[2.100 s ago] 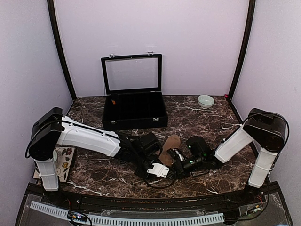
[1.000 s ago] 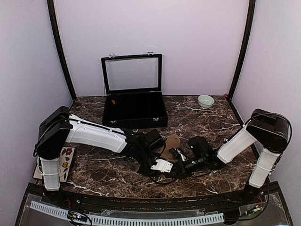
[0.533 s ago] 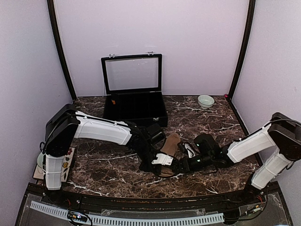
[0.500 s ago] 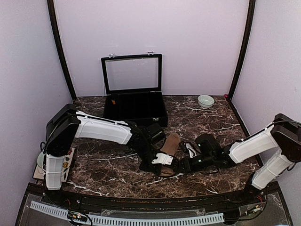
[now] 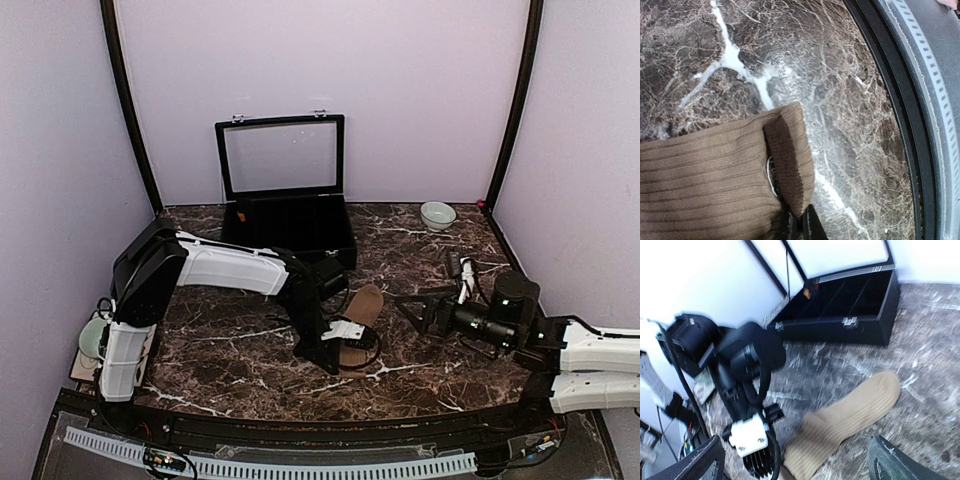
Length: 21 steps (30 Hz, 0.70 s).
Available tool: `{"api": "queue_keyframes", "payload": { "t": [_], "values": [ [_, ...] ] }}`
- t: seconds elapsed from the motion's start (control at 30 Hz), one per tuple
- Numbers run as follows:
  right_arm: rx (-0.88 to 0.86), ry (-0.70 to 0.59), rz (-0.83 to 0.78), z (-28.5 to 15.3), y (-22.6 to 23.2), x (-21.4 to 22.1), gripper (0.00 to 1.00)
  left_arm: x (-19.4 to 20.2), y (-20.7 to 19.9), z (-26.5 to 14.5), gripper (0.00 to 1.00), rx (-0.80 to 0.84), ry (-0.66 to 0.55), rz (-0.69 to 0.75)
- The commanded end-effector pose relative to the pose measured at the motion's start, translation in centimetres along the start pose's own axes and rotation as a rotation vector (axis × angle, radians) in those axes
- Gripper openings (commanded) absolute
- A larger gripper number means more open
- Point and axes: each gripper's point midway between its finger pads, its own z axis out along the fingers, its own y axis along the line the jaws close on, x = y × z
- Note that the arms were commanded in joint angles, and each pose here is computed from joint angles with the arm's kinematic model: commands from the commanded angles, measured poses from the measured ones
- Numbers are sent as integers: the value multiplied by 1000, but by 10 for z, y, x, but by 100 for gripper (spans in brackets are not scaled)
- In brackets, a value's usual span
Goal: Roll the socks
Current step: Roll the sock at the center of the board.
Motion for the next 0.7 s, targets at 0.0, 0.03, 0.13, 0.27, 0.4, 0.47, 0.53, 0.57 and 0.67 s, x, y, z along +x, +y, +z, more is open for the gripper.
{"api": "queue_keyframes", "payload": {
  "t": [0.0, 0.03, 0.13, 0.27, 0.4, 0.47, 0.53, 0.57, 0.67],
  "values": [
    [48, -208, 11, -16, -11, -34, 99, 54, -32, 21, 0, 190, 166, -216],
    [48, -204, -19, -17, -10, -33, 99, 51, -33, 20, 0, 206, 153, -239],
    [57, -82, -113, -5, -12, -12, 91, 47, -31, 15, 0, 251, 94, -316],
    [-74, 85, -181, 12, 4, 29, 75, 61, -28, 23, 1, 254, 141, -355],
    [-98, 126, -296, 16, 16, 46, 69, 79, -19, 33, 1, 218, 212, -395],
    [-120, 106, -359, 10, 24, 46, 67, 86, -14, 37, 0, 201, 240, -413],
    [-152, 96, -434, 6, 34, 50, 64, 93, -9, 41, 0, 179, 269, -431],
    [-164, 99, -470, 4, 38, 54, 63, 96, -6, 42, 1, 165, 281, -437],
    [-213, 147, -596, 0, 48, 79, 52, 107, -3, 45, 1, 146, 320, -446]
  ]
}}
